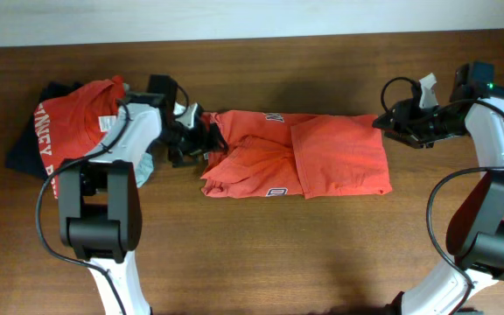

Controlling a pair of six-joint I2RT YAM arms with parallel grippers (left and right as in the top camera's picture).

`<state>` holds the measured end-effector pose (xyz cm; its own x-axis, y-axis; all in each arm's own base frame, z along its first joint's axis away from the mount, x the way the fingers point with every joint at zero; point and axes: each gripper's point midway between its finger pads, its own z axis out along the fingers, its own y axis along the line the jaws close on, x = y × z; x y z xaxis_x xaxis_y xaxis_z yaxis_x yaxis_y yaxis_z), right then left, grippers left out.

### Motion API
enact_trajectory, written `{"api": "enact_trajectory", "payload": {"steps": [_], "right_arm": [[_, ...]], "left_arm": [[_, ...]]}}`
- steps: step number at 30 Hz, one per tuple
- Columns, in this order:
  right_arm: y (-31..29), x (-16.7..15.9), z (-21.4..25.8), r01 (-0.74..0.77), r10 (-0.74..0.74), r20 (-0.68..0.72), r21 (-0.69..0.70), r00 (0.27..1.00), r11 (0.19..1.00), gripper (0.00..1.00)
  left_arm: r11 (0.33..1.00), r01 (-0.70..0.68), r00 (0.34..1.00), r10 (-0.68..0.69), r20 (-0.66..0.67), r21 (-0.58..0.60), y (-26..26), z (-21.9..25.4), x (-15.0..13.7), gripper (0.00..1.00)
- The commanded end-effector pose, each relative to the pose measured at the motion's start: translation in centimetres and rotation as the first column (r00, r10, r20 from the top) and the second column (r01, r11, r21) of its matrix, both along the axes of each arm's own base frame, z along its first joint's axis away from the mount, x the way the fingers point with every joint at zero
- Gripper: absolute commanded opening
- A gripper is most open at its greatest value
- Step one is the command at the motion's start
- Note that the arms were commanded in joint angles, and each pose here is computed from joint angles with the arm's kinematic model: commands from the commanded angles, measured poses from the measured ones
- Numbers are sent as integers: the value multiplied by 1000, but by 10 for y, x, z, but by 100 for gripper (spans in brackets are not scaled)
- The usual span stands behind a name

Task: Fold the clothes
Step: 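Grasp the strip's left end with the left gripper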

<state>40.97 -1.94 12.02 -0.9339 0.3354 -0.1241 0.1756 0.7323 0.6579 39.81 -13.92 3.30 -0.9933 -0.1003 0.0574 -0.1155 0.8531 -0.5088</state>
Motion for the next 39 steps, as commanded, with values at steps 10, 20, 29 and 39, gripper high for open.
{"api": "enact_trajectory", "payload": {"steps": [10,20,29,39], "right_arm": [[0,2,9,-6,7,30,-13,1000,1000,50],[0,2,9,-6,7,30,-13,1000,1000,50],[0,2,9,-6,7,30,-13,1000,1000,50],[0,0,9,-6,7,19,-10,1000,1000,49]], "left_arm": [[982,-154,987,159,-36,105,10,-16,4,94],[982,-157,986,163,-46,103,8,-18,2,95],[991,-118,987,124,-107,66,-30,-51,-10,96],[993,-93,985,103,-141,75,-45,-74,-18,51]]}}
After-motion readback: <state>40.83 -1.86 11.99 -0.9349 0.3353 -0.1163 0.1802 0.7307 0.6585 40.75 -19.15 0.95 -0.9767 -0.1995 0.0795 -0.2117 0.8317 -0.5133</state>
